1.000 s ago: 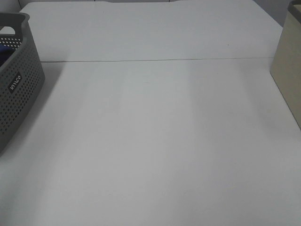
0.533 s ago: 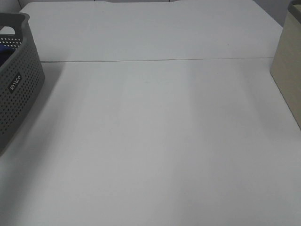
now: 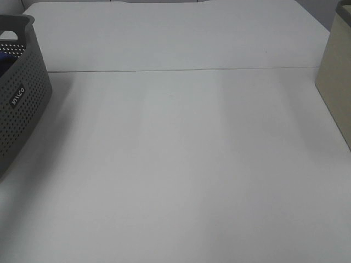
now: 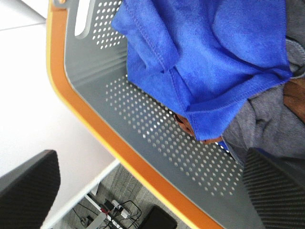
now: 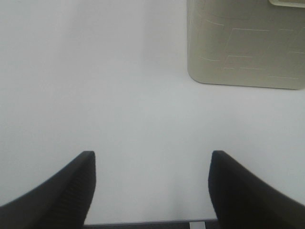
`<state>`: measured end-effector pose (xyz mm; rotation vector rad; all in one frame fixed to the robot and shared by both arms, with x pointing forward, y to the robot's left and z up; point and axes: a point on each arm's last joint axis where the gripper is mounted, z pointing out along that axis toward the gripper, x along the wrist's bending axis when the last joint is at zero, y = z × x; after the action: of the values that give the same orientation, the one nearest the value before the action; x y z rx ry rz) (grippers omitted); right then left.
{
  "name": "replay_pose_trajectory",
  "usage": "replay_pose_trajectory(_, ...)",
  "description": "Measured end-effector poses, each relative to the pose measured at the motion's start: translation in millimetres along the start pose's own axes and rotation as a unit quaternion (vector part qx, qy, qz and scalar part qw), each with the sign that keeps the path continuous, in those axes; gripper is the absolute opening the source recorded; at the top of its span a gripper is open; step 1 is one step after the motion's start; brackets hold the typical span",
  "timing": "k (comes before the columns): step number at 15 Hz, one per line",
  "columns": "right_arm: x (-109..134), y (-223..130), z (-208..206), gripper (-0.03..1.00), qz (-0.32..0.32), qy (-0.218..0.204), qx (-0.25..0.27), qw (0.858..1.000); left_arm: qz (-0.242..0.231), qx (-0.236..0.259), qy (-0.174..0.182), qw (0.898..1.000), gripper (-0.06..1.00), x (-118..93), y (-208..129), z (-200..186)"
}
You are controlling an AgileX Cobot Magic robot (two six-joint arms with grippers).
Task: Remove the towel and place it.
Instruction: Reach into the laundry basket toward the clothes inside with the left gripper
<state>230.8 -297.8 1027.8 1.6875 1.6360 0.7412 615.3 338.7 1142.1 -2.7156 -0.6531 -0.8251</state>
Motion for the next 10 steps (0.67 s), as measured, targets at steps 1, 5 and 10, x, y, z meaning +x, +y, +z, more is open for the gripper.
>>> replay_pose_trajectory(1, 0, 0, 0, 0.67, 0.000, 0.000, 0.000, 1.000, 0.014, 0.007, -0.016, 1.000, 0.97, 0, 5, 16)
replay_pose_trajectory(5, 0, 0, 0, 0.67, 0.000, 0.000, 0.000, 1.000, 0.095, 0.106, -0.037, 0.989, 0.97, 0, 2, 57)
replay_pose_trajectory(10, 0, 0, 0, 0.67, 0.000, 0.000, 0.000, 1.000, 0.125, 0.134, -0.072, 0.980, 0.97, -5, -16, 81)
